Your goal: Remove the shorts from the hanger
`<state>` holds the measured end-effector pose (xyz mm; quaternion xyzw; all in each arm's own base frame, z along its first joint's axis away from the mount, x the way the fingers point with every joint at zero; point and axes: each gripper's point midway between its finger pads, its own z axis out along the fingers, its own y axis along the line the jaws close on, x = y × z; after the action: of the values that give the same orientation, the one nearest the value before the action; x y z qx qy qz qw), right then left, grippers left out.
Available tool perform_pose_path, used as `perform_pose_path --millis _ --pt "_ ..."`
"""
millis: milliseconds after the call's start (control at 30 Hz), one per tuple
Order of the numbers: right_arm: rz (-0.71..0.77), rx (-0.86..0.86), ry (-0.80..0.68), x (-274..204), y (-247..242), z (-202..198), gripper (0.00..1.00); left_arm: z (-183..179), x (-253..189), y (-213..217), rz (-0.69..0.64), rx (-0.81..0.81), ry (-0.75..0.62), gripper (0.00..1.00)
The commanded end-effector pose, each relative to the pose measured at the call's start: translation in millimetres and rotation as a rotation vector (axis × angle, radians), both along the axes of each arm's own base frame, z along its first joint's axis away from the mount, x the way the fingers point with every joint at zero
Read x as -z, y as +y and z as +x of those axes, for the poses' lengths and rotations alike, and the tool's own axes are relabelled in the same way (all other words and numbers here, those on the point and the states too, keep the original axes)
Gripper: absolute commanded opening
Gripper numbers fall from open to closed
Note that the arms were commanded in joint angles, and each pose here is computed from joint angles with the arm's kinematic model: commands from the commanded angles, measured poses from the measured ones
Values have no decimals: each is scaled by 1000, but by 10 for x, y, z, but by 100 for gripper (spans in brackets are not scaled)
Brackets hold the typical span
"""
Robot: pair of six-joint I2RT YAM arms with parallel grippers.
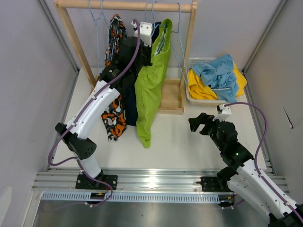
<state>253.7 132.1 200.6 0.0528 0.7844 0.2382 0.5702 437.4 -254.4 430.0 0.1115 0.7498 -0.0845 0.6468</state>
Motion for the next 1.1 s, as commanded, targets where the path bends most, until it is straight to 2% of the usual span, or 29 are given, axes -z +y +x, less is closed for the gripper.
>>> perform_pose_path --millis 0,167,200,467,567,600,633,667,700,767,800,867,967,1000,1067 --pt "21 9 -39 -88 13 38 98 -99 -568 32 -79 37 -96 0" --pt "23 12 -41 -80 12 46 98 -295 -963 103 -101 76 -140 0" --pt "24 11 -41 -87 17 49 98 -376 -1163 160 -118 78 -179 0" --pt "16 30 -53 -190 -25 55 99 -737 -1449 532 -82 46 -223 0" --pt "12 40 -58 -241 -55 44 99 -817 -1255 621 -46 29 -161 0" --pt "9 50 -60 -257 -75 48 99 -968 -1308 715 -56 35 -167 0" --pt "11 53 -66 -296 -90 39 100 -925 -960 653 -7 47 -90 0" --pt "10 54 -71 -315 -97 34 100 -989 -901 667 -8 58 -77 0" --pt "0 52 -71 -315 -104 28 99 -1204 -999 748 -30 80 -103 0" --pt "-3 50 -86 -381 -114 15 99 -1316 -634 740 24 104 -26 0" --pt "-17 34 -92 -397 -106 4 100 -1549 -694 772 -15 135 -34 0" --pt "-20 4 -122 -512 -73 -20 99 -1745 -306 783 34 166 65 0" --pt "-26 -79 -177 -702 27 -84 99 -2171 -94 903 22 209 131 0" --pt "-7 -98 -201 -778 67 -92 99 -2273 109 889 41 229 176 0" --pt "15 -201 -240 -915 230 -172 99 -2513 163 1032 -5 246 199 0"
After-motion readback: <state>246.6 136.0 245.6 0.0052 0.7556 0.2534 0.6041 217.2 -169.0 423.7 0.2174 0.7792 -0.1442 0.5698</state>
